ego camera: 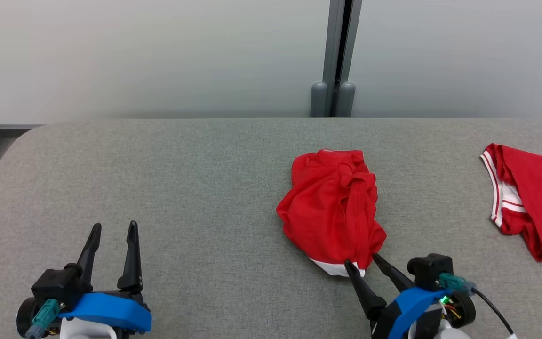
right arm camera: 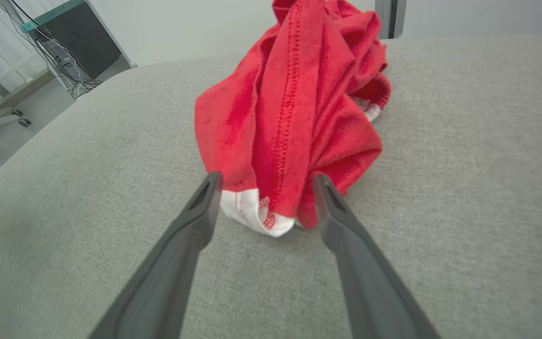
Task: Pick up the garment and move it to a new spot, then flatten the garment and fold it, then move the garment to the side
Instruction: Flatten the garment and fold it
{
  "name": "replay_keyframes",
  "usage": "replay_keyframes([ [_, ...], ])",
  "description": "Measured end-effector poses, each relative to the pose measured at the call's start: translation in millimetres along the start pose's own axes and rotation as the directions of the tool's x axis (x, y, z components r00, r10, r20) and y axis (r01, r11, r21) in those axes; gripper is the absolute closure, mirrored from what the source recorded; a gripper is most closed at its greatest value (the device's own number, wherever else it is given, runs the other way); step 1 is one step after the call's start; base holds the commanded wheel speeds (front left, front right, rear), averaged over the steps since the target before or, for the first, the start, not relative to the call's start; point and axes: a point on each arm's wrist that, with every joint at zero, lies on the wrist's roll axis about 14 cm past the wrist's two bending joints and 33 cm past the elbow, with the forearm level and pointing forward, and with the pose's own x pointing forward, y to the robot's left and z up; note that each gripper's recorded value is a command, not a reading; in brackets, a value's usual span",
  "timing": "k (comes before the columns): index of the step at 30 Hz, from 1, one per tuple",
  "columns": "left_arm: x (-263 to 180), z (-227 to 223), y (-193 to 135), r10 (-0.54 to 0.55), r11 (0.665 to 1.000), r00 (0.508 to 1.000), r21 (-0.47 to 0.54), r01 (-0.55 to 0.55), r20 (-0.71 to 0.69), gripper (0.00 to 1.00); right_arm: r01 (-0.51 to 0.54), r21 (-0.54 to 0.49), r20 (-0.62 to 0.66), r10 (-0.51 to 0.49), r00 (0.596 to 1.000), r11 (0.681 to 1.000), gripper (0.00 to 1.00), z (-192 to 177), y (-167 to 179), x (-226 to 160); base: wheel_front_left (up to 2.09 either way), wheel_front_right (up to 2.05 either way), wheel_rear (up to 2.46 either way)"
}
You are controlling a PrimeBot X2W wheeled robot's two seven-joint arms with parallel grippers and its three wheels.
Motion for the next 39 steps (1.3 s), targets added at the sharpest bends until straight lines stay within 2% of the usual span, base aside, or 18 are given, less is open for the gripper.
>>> replay_keyframes([
  [8, 3, -2, 2, 0.003, 1.0, 1.0, 0.001, -0.003, -0.007, 0.0, -0.004, -0.011, -0.077, 0.003, 0.997, 1.0, 0.0, -15, -2, 20, 0.0, 0.0, 0.0],
  [19, 5, -4, 2, 0.001, 1.0, 1.0, 0.001, -0.001, -0.012, 0.0, -0.074, -0.014, -0.073, 0.073, 0.995, 0.997, 0.01, -18, 21, 28, 0.0, 0.0, 0.0],
  [21, 6, -3, 1, 0.0, 1.0, 1.0, 0.001, 0.001, -0.01, 0.0, -0.083, -0.022, -0.058, 0.082, 0.995, 0.996, 0.31, -14, 24, 30, 0.0, 0.0, 0.0],
  [22, 6, -3, 1, -0.001, 1.0, 1.0, 0.001, 0.001, -0.01, 0.0, -0.085, -0.023, -0.057, 0.083, 0.995, 0.996, 0.51, -13, 25, 30, 0.0, 0.0, 0.0],
  [23, 6, -3, 1, -0.002, 1.0, 1.0, 0.001, 0.002, -0.01, 0.0, -0.086, -0.025, -0.057, 0.084, 0.995, 0.996, 0.53, -13, 25, 31, 0.0, 0.0, 0.0],
  [24, 7, -3, 0, -0.004, 1.0, 1.0, 0.0, 0.004, -0.01, 0.0, -0.087, -0.027, -0.057, 0.085, 0.995, 0.996, 0.62, -12, 25, 32, 0.0, 0.0, 0.0],
  [25, 7, -3, 0, -0.005, 1.0, 1.0, 0.0, 0.005, -0.009, 0.0, -0.09, -0.035, -0.062, 0.088, 0.994, 0.995, 0.73, -12, 25, 32, 0.0, 0.0, 0.0],
  [26, 7, -3, -1, -0.007, 1.0, 1.0, 0.0, 0.007, -0.01, 0.0, -0.091, -0.04, -0.067, 0.088, 0.994, 0.995, 0.93, -13, 25, 33, 0.0, 0.0, 0.0],
  [27, 7, -3, -2, -0.01, 1.0, 1.0, -0.001, 0.01, -0.008, 0.0, -0.093, -0.048, -0.071, 0.09, 0.993, 0.994, 0.93, -13, 25, 34, 0.0, 0.0, 0.0],
  [28, 7, -2, -3, -0.013, 1.0, 1.0, -0.002, 0.013, -0.006, 0.0, -0.096, -0.056, -0.075, 0.091, 0.993, 0.994, 1.0, -13, 25, 34, 0.0, 0.0, 0.0],
  [33, 4, 2, -2, -0.012, 1.0, 1.0, -0.001, 0.012, 0.007, 0.0, -0.115, -0.085, -0.001, 0.116, 0.993, 0.99, 1.0, 10, 31, 40, 0.0, 0.0, 0.0],
  [36, 1, 5, -1, -0.009, 1.0, 1.0, 0.001, 0.009, 0.015, 0.0, -0.145, -0.109, 0.069, 0.153, 0.986, 0.983, 1.0, 35, 43, 43, 0.0, 0.0, 0.0],
  [39, -2, 7, 0, -0.005, 1.0, 1.0, 0.002, 0.005, 0.021, 0.0, -0.203, -0.173, 0.151, 0.23, 0.962, 0.964, 1.0, 76, 65, 47, 0.0, 0.0, 0.0],
])
